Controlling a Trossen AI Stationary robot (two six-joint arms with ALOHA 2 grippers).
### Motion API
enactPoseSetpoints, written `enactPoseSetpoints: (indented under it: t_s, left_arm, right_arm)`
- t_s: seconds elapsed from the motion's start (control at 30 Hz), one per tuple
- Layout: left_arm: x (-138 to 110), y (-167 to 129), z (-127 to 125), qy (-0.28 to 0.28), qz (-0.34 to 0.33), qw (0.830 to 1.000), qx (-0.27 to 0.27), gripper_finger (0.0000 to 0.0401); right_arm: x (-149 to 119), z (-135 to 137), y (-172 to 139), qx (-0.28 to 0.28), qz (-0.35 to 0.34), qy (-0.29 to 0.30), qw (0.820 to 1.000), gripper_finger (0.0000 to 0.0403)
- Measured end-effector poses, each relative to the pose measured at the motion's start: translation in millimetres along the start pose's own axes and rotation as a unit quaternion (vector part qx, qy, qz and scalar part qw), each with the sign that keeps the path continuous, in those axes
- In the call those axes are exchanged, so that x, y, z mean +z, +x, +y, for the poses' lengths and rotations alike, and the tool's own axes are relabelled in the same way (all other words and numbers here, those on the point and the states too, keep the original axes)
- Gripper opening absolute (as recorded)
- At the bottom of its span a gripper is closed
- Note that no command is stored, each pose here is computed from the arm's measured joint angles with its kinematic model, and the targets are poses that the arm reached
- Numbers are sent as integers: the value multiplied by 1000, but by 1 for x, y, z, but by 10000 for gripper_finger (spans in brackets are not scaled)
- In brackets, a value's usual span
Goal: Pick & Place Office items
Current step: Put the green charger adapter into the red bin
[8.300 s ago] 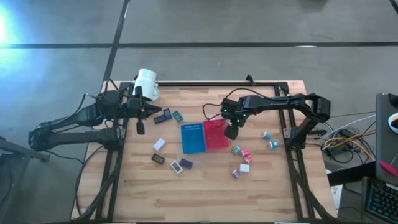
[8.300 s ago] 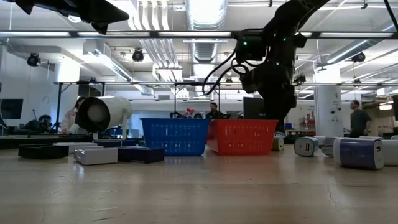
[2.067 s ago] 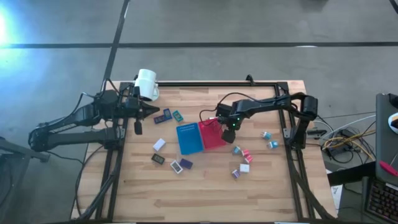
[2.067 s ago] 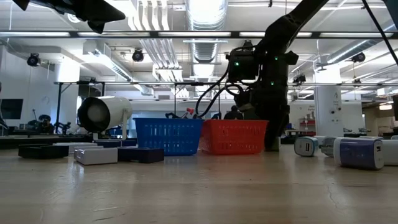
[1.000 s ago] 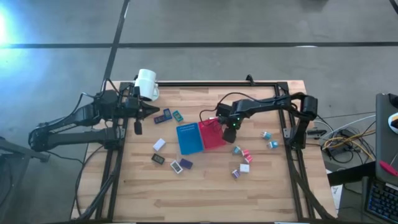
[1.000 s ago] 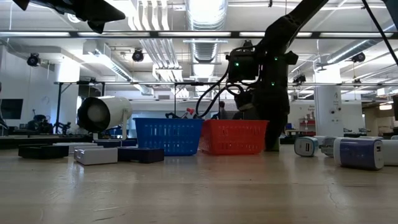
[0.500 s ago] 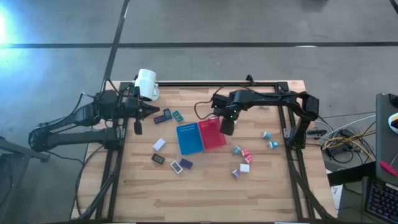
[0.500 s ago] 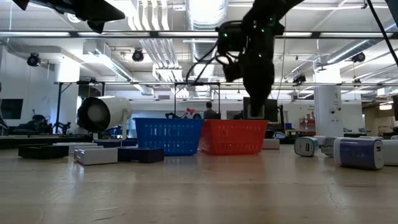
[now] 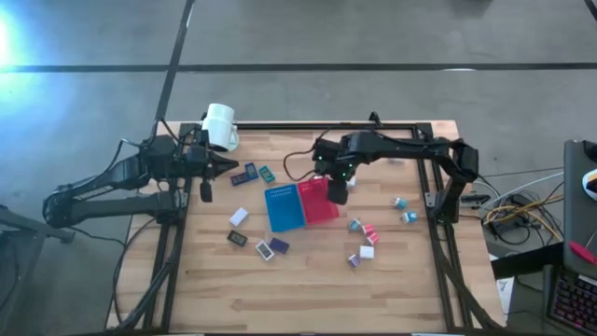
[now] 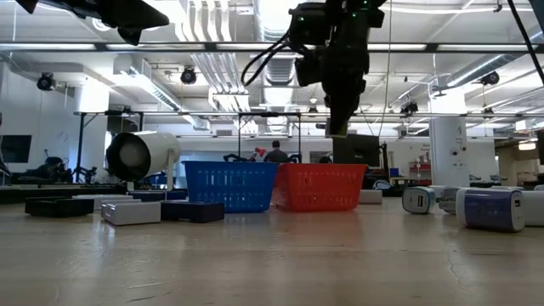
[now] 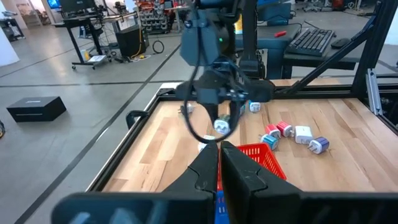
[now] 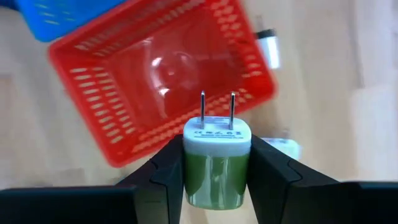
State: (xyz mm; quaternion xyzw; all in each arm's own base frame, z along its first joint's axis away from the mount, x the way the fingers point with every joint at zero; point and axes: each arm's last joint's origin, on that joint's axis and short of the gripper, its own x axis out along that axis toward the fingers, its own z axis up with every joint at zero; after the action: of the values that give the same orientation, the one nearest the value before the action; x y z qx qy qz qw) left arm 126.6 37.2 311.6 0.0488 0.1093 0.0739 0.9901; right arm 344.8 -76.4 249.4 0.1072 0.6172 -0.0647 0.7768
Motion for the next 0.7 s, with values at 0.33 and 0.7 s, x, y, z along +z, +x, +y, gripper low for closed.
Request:
enactPoseSetpoints:
  t_s: [0.33, 0.7]
  left_arm:
    - [0, 0, 0, -2, 0, 1000, 0, 23]
    - [0, 0, 0, -5, 0, 1000, 0, 23]
  right_arm:
    - [13, 19, 0, 71, -66, -48, 994, 122]
    - [15, 19, 0, 71, -78, -47, 993, 122]
